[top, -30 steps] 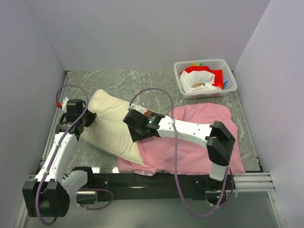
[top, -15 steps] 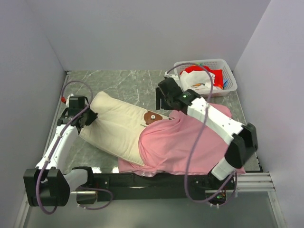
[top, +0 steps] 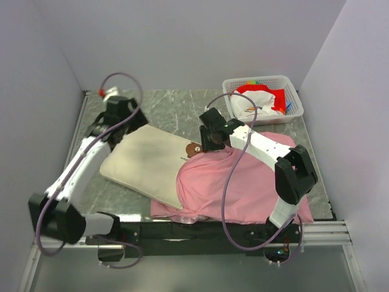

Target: Put the pillow into the pillowcase

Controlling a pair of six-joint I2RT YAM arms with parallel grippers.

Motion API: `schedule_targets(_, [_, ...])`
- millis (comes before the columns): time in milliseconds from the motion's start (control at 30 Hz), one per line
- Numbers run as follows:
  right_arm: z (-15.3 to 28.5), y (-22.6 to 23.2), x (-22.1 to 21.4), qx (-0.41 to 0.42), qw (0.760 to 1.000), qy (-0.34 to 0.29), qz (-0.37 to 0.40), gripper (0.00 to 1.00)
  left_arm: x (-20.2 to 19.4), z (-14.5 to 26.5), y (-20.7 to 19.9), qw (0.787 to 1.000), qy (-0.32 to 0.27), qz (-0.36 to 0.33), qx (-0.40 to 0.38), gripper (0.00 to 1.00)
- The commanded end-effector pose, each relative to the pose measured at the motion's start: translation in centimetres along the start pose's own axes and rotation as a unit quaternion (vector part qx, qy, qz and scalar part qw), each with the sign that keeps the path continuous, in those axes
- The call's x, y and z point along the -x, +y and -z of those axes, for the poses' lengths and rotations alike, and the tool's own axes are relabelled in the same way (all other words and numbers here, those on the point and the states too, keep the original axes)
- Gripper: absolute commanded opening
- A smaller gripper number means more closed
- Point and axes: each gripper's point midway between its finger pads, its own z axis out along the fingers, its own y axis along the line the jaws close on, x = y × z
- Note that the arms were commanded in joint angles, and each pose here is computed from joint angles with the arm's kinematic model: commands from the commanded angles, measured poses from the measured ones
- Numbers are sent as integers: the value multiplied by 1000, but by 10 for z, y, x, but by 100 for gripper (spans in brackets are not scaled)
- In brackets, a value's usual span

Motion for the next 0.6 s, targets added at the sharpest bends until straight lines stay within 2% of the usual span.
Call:
schedule_targets(0, [8,-1,5,19,1000,-21,-15,44,-46,-37,-64,991,63,-113,-19,89])
schedule_targets(33, [9,-6,3,17,999,-22,-20,42,-46,-40,-84,988,71,-135,-37,88])
schedule_targets(100, [11,-11,4,20,999,-30,-35,36,-78,-57,-112,975,108,-188,-57,90])
schedule_targets(133, [14,-15,0,22,998,-32,-40,33,-93,-58,-122,962,124,-233,-76,90])
schedule_targets(167, [14,-20,3,26,998,-38,-51,31,-105,-60,-130,953,142,-250,-96,90])
schedule_targets(200, [16,-18,2,37,997,-39,-58,31,-120,-65,-134,943,163,-266,-112,91])
schedule_targets(267, [19,-23,0,45,996,-45,-69,31,-144,-64,-143,923,200,-290,-154,99])
schedule_targets(400, [21,-23,0,60,994,-50,-75,31,-172,-62,-142,903,235,-318,-168,99])
schedule_targets(500, [21,-21,3,67,994,-50,-72,30,-193,-67,-133,894,255,-334,-154,87])
schedule_targets(533, [21,-21,4,67,994,-51,-73,30,-202,-66,-132,890,263,-340,-153,68])
schedule_targets(567, [21,-20,5,67,994,-51,-72,31,-212,-69,-129,886,272,-344,-149,54])
